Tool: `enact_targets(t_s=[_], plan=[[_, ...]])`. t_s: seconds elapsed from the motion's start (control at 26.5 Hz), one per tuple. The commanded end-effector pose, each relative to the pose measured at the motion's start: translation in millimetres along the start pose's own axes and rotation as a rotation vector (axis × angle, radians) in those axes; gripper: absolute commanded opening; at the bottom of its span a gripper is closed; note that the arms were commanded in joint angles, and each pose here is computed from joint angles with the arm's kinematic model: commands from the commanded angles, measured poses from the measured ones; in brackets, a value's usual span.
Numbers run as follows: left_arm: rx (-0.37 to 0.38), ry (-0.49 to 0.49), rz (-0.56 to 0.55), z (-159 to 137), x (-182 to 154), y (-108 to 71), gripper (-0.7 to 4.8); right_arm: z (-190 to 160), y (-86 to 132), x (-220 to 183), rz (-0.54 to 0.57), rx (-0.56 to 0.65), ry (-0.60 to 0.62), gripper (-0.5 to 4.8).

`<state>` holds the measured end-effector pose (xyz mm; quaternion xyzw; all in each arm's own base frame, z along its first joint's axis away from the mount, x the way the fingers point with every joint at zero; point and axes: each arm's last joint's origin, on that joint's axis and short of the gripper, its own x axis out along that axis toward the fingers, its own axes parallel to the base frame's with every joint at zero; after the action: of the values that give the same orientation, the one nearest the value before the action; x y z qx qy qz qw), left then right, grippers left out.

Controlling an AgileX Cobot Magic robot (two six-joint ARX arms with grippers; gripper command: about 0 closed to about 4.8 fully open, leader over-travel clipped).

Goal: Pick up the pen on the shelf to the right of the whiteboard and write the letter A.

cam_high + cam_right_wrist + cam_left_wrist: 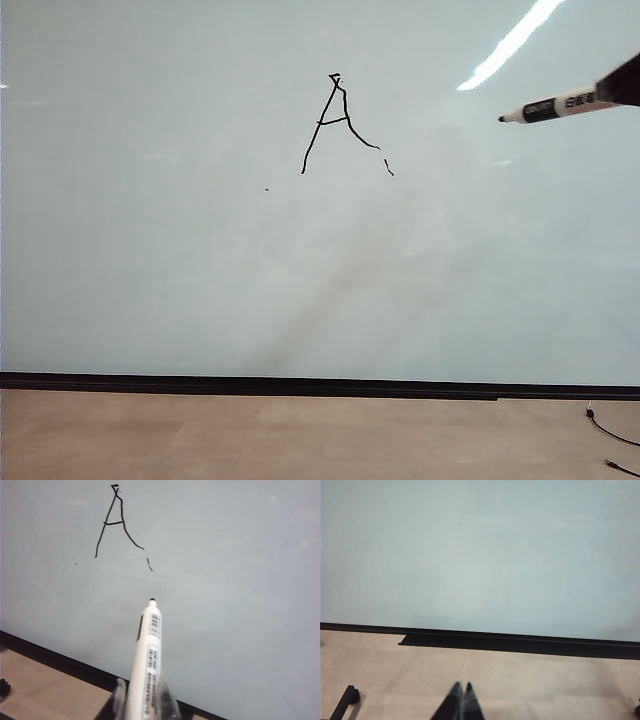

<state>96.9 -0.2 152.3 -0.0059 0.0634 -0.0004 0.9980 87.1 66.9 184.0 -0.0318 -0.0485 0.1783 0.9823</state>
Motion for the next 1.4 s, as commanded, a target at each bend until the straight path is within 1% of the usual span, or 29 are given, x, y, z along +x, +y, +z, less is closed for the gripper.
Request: enact_targets(t_s=[0.04, 0.26, 0.45, 0.57, 0.68, 0.98, 1.28, 1.4], plan=[[0.004, -0.011, -0.004, 2, 0, -0.1, -0.04, -2, -2, -5, -0.020, -0.014, 0.006, -0.05], [0.004, -0.011, -0.004, 2, 0, -0.2, -0.04, -9, -6, -14, -0.044, -0.014, 0.006, -0.05], [0.004, -0.011, -0.003, 2, 0, -0.1, -0.04, -12, -7, -14, -0.060, -0.028, 0.034, -0.05], [0.004, -0.011, -0.004, 2, 0, -0.1, -0.04, -16, -8, -15, -0.118, -0.046, 0.074, -0.05], [0.004, -0.011, -0.004, 2, 0, -0.1, -0.04, -18, -12, -13, -0.157, -0.050, 0.083, -0.05], [0.004, -0.011, -0.004, 2, 0, -0.1, -0.04, -20, -26, -10, -0.213, -0.061, 0.090, -0.05], [0.004, -0.011, -0.004, 2, 0, -0.1, -0.05, -23, -53, -12, -0.315, -0.072, 0.108, -0.05], [0.004, -0.011, -0.004, 2, 0, -0.1, -0.04, -23, -61, -14, -0.322, -0.074, 0.107, -0.05]])
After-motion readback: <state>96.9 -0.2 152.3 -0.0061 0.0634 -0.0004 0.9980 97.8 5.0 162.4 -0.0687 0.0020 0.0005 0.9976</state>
